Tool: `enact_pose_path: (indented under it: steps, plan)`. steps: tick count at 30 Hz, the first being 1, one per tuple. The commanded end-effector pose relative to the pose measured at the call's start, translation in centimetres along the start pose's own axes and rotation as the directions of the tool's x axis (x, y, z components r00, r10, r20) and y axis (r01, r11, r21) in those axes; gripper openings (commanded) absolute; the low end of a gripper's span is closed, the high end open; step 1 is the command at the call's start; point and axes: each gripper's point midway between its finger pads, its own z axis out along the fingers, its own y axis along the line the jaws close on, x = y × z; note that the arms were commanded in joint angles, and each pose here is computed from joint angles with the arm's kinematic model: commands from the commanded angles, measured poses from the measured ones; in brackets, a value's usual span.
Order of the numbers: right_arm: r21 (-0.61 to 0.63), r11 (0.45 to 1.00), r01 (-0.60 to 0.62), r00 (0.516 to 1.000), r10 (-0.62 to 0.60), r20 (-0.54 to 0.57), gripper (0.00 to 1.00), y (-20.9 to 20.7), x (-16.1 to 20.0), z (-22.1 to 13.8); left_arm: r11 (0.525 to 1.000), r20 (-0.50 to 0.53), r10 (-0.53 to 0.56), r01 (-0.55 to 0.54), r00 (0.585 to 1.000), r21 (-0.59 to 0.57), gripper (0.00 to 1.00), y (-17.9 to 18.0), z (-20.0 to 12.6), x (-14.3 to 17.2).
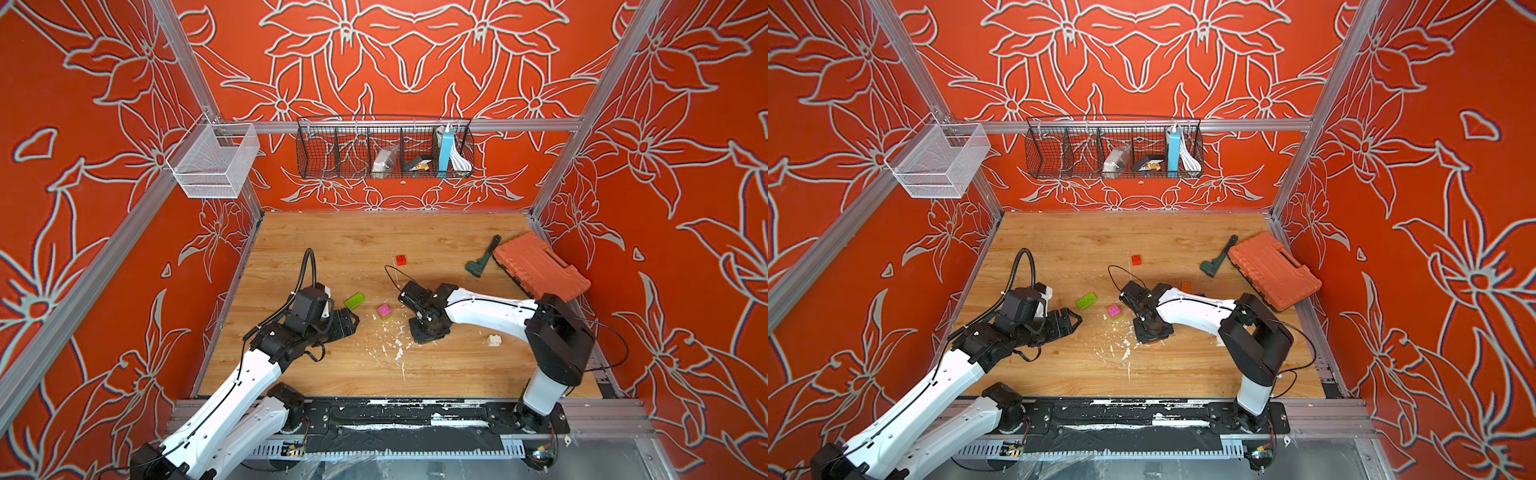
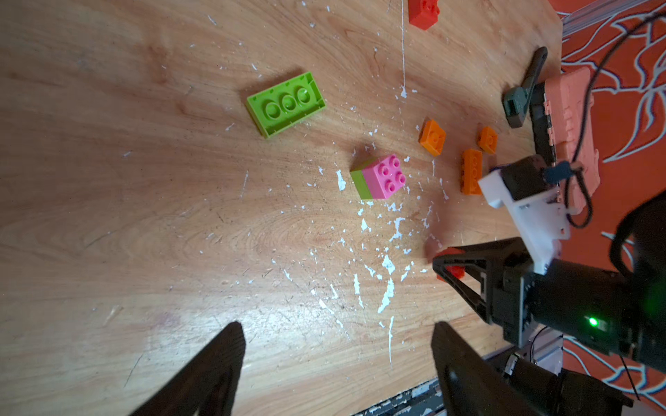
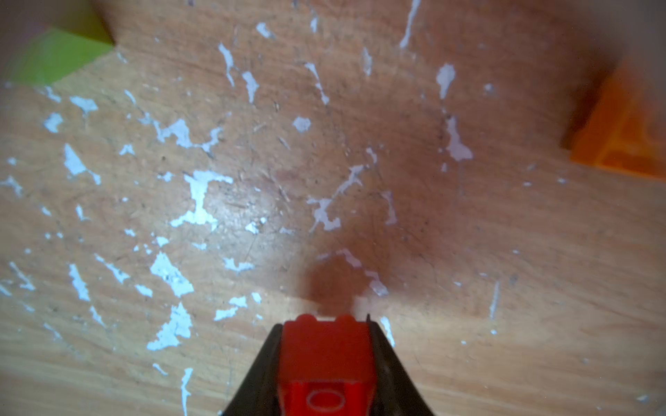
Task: Assemble the letter r with lego
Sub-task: Place the lego brick at the center of the board, then pick up the lego brick from the center of the board.
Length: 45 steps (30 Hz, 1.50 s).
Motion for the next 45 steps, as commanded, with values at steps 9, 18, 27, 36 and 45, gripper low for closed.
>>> enact_pose_path:
  steps: [9,18,27,36,45]
  plan:
    - [-0.063,0.998,-0.029,0.999,0.027,-0.040,0.55,2.7,0.3,0.7,1.000,-0.052,0.011,-0.012,0.999,-0.011,0.84,0.3,0.0,0.9]
    - [-0.334,0.942,0.018,0.999,-0.008,0.033,0.48,6.6,0.3,-2.1,1.000,-0.087,0.024,-0.023,0.996,0.009,0.84,-0.4,0.7,1.1]
    - [-0.465,0.877,-0.120,0.955,0.230,0.188,0.58,-1.0,-1.1,-5.6,0.985,-0.153,0.155,-0.164,0.976,-0.049,0.84,-3.3,3.2,3.2]
    - [-0.428,0.818,-0.385,0.858,0.488,0.161,0.58,-10.8,0.5,-6.0,0.961,-0.228,0.166,-0.209,0.959,-0.181,0.83,-7.4,7.8,6.6]
    - [-0.418,0.815,-0.400,0.843,0.507,0.182,0.58,-12.5,1.7,-7.2,0.932,-0.254,0.139,-0.214,0.957,-0.293,0.79,-9.6,10.6,7.1]
